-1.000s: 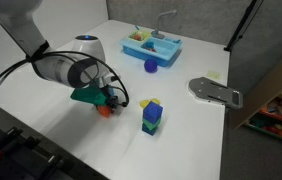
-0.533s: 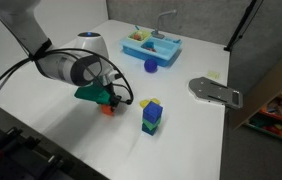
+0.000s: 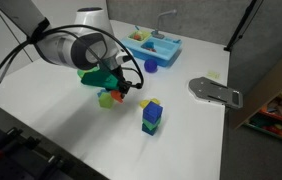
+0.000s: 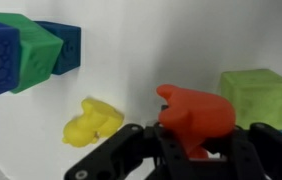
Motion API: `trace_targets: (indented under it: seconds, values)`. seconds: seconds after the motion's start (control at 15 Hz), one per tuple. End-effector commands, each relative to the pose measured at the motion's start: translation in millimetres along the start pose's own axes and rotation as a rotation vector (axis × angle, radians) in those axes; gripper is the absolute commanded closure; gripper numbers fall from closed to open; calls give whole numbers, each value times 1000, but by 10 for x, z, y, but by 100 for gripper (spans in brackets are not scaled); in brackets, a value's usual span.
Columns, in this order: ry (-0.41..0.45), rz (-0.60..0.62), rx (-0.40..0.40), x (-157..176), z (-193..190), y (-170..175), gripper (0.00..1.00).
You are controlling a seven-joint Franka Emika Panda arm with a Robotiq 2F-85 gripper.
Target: Pick up the green block and stack it on the navy blue block, pick up the neon blue block and stack it on the green block, Pick up the orange toy and stack it on the neon blue block, pick up the light green block and stack it on the neon blue block top
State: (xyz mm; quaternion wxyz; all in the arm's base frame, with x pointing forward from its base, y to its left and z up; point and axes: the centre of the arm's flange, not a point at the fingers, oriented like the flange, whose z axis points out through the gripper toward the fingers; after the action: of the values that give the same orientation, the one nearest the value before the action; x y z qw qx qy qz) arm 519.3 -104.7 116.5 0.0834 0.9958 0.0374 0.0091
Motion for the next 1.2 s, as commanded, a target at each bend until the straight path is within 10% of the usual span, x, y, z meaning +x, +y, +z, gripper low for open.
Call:
trace_targets:
  seconds: [0.0, 1.13]
  values:
    - [40, 39, -35, -75, -469, 205, 94]
    - [104, 265, -148, -449, -906, 1416, 94]
